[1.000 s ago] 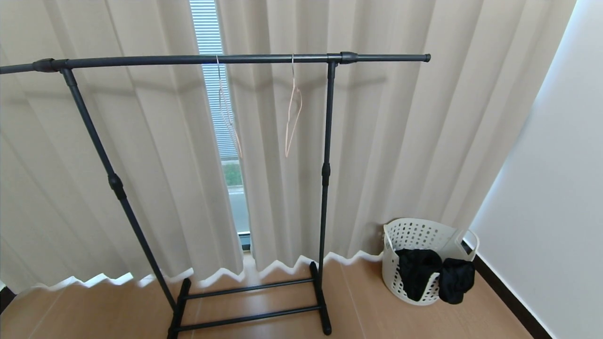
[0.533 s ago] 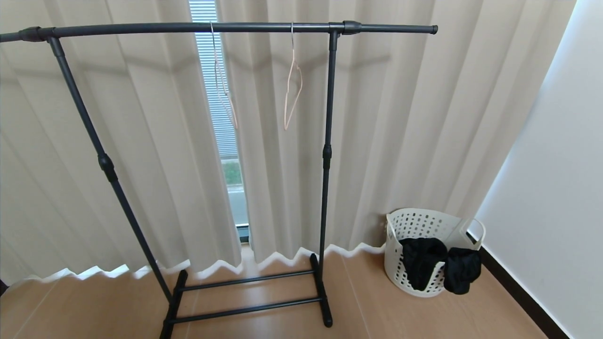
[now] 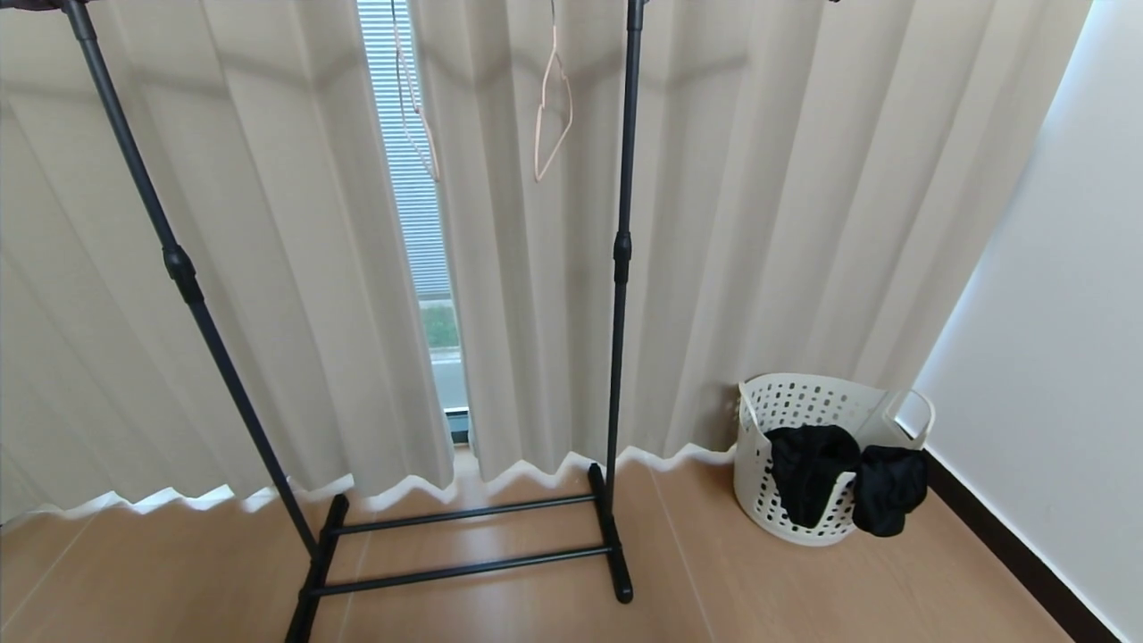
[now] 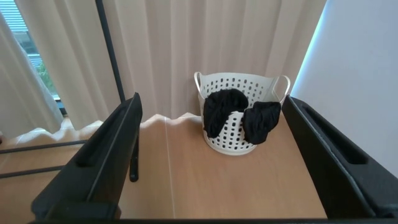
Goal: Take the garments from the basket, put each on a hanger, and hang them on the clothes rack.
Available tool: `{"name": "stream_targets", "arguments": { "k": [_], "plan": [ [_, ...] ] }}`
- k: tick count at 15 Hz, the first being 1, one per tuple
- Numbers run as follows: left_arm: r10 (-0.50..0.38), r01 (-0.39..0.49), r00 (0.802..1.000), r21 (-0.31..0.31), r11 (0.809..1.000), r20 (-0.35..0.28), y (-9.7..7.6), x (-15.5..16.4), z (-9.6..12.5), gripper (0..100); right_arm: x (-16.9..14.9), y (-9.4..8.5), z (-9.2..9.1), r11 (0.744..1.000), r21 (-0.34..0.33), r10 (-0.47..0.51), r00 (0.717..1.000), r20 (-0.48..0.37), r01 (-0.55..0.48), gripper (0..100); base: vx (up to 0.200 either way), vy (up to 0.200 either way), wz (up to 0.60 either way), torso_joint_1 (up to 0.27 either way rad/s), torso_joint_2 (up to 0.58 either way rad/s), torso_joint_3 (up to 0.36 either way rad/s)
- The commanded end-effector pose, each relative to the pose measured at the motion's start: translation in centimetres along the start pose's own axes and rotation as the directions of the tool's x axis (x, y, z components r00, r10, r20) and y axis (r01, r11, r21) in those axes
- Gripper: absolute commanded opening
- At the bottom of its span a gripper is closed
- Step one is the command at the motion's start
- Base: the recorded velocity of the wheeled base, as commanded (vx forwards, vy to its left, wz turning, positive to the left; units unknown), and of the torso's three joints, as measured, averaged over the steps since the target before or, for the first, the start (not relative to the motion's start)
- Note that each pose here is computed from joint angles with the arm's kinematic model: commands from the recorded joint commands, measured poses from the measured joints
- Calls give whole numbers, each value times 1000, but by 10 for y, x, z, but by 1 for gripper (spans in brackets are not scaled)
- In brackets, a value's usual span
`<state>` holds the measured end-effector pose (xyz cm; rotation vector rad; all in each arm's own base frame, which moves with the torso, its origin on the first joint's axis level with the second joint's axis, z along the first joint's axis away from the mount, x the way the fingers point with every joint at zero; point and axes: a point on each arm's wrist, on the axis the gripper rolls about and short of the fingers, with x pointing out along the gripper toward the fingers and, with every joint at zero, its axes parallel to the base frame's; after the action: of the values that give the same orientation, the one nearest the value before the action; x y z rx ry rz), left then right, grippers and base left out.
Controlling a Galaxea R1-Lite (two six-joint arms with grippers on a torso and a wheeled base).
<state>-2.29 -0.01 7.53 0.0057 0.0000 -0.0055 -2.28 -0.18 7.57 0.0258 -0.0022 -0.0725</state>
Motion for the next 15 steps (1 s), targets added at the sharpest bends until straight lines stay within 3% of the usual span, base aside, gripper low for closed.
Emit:
{"name": "stream_targets", "arguments": {
  "k": [1,7,12,15],
  "plan": [
    [-1,1,1000,0,1000,-2,0,0,0,100,0,0,0,1000,0,0,1000,0,0,100,0,0,0,-32,207,178],
    [-1,1,1000,0,1000,-2,0,0,0,100,0,0,0,1000,2,-1,1000,0,1,100,0,0,0,-4,34,28],
    [-1,1,1000,2,1000,-3,0,0,0,100,0,0,0,1000,0,0,1000,0,0,100,0,0,-600,0,0,1],
    [-2,2,1000,16,1000,-3,0,0,0,100,0,0,0,1000,-1,0,1000,0,0,100,0,-133,0,2,3,3]
  ]
}}
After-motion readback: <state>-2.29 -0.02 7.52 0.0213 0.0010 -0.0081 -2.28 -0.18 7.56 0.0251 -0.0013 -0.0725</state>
